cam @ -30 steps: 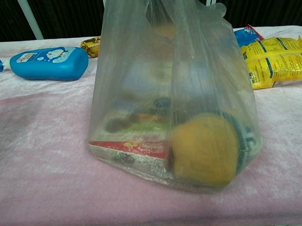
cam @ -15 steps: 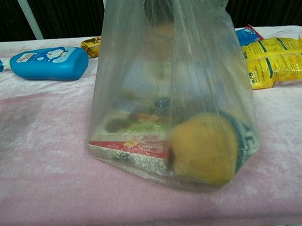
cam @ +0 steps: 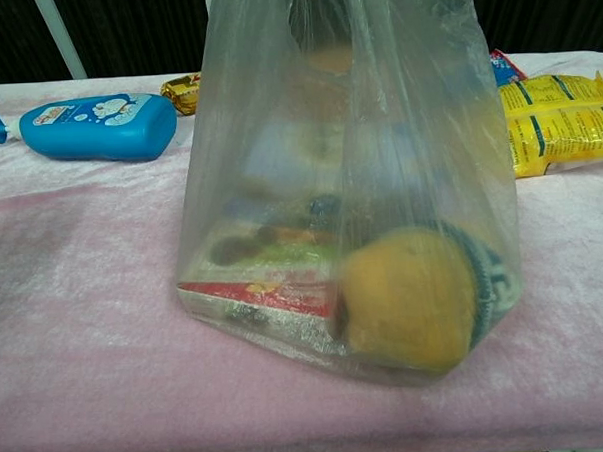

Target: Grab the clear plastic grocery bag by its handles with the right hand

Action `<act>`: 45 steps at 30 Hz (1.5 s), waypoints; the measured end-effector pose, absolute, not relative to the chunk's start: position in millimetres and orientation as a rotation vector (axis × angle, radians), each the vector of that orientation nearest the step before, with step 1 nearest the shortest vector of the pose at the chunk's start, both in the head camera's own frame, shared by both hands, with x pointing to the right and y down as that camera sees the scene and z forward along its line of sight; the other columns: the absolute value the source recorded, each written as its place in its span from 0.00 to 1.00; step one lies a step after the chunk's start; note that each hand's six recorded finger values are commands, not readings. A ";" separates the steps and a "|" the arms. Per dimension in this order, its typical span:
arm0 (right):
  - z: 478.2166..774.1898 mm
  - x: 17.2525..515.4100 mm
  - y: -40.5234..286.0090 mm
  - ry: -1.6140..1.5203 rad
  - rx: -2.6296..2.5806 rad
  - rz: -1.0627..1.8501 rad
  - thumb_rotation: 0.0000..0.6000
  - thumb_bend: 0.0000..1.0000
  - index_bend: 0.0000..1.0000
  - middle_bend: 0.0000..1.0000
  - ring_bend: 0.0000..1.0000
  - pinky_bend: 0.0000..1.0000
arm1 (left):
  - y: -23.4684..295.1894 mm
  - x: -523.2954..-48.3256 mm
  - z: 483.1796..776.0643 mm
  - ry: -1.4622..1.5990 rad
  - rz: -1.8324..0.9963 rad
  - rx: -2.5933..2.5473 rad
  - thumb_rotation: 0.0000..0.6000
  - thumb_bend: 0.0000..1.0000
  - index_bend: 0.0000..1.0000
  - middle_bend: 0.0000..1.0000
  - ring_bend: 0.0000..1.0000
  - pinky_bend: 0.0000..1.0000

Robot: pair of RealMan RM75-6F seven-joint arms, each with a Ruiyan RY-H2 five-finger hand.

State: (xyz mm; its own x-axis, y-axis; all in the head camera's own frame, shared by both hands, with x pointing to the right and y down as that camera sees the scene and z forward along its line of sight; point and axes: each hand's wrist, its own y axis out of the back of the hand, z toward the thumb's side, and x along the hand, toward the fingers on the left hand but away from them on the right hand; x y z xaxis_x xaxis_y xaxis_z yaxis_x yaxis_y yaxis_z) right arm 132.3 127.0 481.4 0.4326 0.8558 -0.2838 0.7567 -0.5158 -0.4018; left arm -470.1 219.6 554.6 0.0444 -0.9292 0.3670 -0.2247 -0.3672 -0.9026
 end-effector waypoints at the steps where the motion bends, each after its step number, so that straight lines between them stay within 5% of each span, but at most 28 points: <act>1: 480.8 132.2 127.5 -1.411 -2.474 0.672 1.00 0.19 0.23 0.27 0.27 0.31 | 219.7 -470.2 554.7 1.176 -1.367 -1.668 1.00 0.00 0.05 0.04 0.08 0.09; 27: 486.7 119.6 142.9 -1.346 -2.592 0.642 1.00 0.22 0.24 0.29 0.29 0.41 | 219.9 -470.6 555.1 1.185 -1.375 -1.677 1.00 0.00 0.06 0.04 0.08 0.09; 45: 490.9 79.7 137.2 -1.253 -3.193 0.610 1.00 0.21 0.24 0.28 0.29 0.40 | 219.9 -471.1 555.4 1.192 -1.382 -1.683 1.00 0.00 0.06 0.04 0.08 0.09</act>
